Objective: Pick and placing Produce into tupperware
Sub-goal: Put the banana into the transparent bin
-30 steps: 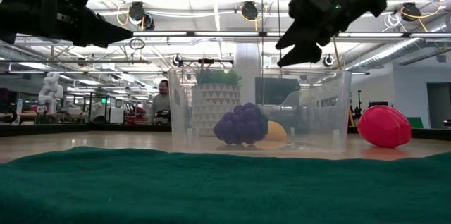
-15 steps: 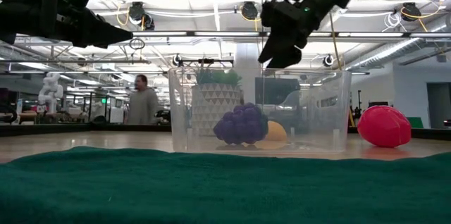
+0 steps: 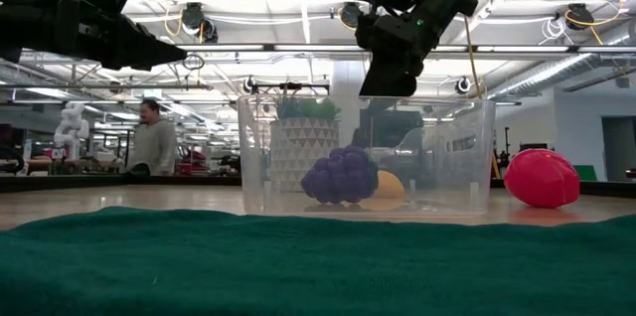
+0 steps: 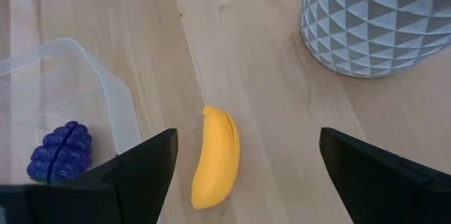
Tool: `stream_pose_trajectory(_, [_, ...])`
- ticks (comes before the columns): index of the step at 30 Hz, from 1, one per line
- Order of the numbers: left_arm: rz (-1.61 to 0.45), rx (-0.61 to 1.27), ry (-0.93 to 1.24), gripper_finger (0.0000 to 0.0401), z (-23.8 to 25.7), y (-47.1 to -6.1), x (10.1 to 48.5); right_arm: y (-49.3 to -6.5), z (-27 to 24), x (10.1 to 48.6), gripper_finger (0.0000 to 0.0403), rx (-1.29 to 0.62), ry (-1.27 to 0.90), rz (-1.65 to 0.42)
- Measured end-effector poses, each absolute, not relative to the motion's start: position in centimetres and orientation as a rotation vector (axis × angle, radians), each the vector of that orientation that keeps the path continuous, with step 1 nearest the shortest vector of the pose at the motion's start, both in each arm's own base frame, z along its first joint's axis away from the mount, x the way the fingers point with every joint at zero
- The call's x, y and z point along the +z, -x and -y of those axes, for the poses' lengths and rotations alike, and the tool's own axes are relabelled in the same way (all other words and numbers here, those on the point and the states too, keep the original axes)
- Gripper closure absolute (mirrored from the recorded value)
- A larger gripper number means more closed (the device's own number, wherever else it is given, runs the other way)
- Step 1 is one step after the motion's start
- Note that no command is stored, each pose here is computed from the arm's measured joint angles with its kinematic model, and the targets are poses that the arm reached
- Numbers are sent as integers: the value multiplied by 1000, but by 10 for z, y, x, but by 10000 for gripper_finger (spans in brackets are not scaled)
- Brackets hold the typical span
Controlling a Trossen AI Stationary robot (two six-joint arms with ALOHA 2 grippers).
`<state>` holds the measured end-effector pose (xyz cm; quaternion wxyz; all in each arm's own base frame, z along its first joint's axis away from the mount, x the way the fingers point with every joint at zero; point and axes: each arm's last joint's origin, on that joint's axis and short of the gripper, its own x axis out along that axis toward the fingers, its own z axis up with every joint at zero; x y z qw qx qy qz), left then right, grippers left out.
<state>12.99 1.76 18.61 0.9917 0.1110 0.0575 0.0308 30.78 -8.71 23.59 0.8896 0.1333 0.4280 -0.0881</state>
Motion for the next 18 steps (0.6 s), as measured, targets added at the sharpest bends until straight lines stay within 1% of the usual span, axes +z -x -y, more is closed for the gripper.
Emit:
stream_pose_trajectory(4, [-115, 61, -229, 375, -18, -130, 186, -309, 87, 238, 67, -184, -280, -894])
stream_pose_trajectory(10, [-113, 62, -229, 375, -18, -130, 186, -323, 96, 237, 67, -190, -279, -938])
stream_pose_trajectory(18, [-112, 62, -223, 375, -18, -130, 186, -346, 107, 223, 67, -148, -255, -1162])
